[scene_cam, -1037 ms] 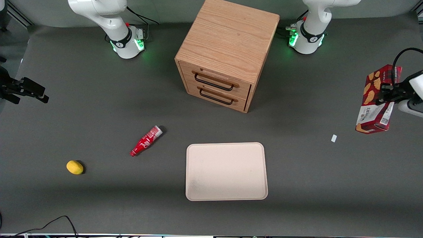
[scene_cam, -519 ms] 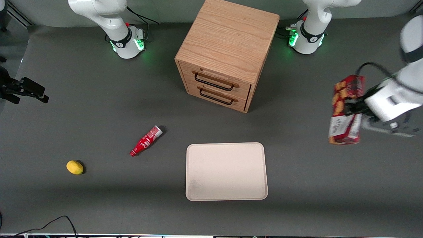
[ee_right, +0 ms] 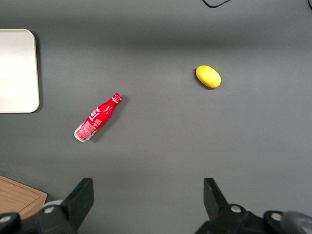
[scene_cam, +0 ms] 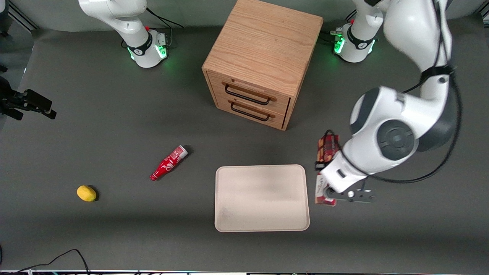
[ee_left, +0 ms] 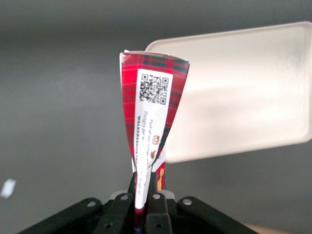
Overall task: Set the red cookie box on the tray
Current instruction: 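Carry the cookie box over the cream tray with the left gripper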
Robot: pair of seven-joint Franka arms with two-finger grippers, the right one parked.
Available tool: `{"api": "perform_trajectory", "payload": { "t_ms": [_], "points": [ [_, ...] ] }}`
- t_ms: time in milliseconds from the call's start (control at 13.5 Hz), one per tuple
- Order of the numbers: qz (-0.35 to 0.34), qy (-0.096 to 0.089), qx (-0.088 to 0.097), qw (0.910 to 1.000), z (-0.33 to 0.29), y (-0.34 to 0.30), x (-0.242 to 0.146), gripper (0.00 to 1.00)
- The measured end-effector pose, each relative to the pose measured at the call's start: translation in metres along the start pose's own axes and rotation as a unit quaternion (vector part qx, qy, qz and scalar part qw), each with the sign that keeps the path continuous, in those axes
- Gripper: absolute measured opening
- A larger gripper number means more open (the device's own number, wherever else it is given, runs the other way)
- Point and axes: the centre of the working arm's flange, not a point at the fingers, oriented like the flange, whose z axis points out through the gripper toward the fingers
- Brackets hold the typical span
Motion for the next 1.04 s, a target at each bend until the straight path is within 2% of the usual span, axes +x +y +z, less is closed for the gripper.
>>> {"api": "perform_trajectory", "payload": {
  "t_ms": [222, 741, 1037],
  "points": [
    [-0.004, 0.022, 0.015, 0.9996, 0.07, 0.032, 0.012, 0.07],
    [-0.026, 0.057, 0.007, 0.998, 0.153, 0.045, 0.028, 0.07],
    [-0.029, 0.067, 0.011, 0.9973, 0.178, 0.051, 0.028, 0.07]
  ]
}}
